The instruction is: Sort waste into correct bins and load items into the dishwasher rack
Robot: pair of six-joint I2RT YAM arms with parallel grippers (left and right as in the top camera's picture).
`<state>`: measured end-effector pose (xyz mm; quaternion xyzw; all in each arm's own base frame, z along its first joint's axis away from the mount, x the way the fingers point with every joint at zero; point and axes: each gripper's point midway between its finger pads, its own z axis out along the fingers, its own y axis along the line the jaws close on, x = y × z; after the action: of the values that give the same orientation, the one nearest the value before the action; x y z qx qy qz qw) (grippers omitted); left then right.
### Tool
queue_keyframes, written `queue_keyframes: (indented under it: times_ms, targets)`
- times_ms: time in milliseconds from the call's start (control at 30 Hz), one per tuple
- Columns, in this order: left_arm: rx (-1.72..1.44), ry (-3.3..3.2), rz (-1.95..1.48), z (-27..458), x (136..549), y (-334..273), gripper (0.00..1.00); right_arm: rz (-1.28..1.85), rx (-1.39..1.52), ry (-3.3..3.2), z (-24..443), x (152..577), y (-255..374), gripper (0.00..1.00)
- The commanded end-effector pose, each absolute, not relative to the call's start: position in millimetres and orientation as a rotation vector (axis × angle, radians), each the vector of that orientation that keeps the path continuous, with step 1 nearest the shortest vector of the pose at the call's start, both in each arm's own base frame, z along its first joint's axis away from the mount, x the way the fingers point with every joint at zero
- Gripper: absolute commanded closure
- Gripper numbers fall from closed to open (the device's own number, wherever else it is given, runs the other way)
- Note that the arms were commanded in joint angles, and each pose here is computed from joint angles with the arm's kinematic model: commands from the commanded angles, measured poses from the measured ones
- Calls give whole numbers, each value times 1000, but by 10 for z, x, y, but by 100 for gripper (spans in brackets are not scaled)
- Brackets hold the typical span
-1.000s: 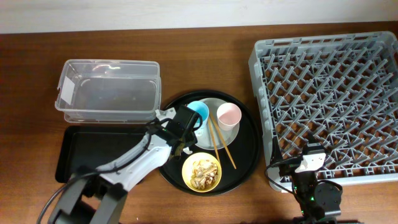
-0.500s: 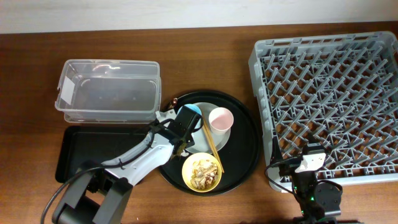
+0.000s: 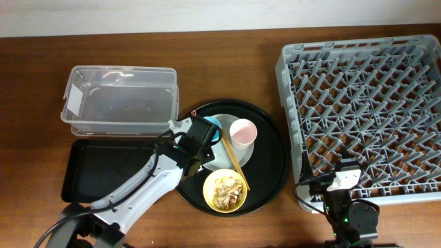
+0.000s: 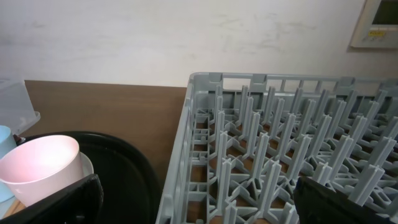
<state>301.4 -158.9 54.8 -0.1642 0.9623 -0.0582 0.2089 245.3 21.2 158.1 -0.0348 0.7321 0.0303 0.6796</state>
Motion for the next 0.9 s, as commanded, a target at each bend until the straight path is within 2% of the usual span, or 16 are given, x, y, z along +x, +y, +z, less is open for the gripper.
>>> queue_keyframes:
  times_ms: [0,100,233,433,667,800,833,867]
  targets:
    - [-392,2690,-153,556,2985,-1582,98,66,-81,1645,1562,2451,217,1]
    - [-324,2686,-147,628,2989,-1564,100,66,-81,1645,1562,2451,217,1]
    - [-201,2630,-144,962,3039,-1432,100,66,-81,1645,1562,2451,217,1]
    - [-387,2582,22,1300,2878,-706,100,66,-81,1645,1562,2451,217,1]
    - [-640,2684,240,1114,2574,-9,98,66,-81,1645,1562,2451,217,1]
    - [-705,2708,366,884,2469,216,88,66,-81,1645,1562,2451,217,1]
    - [-707,2716,373,841,2459,222,81,66,-81,1645,1562,2451,217,1]
    - [-707,2726,380,798,2453,223,70,66,-81,1645,1562,2451,217,1]
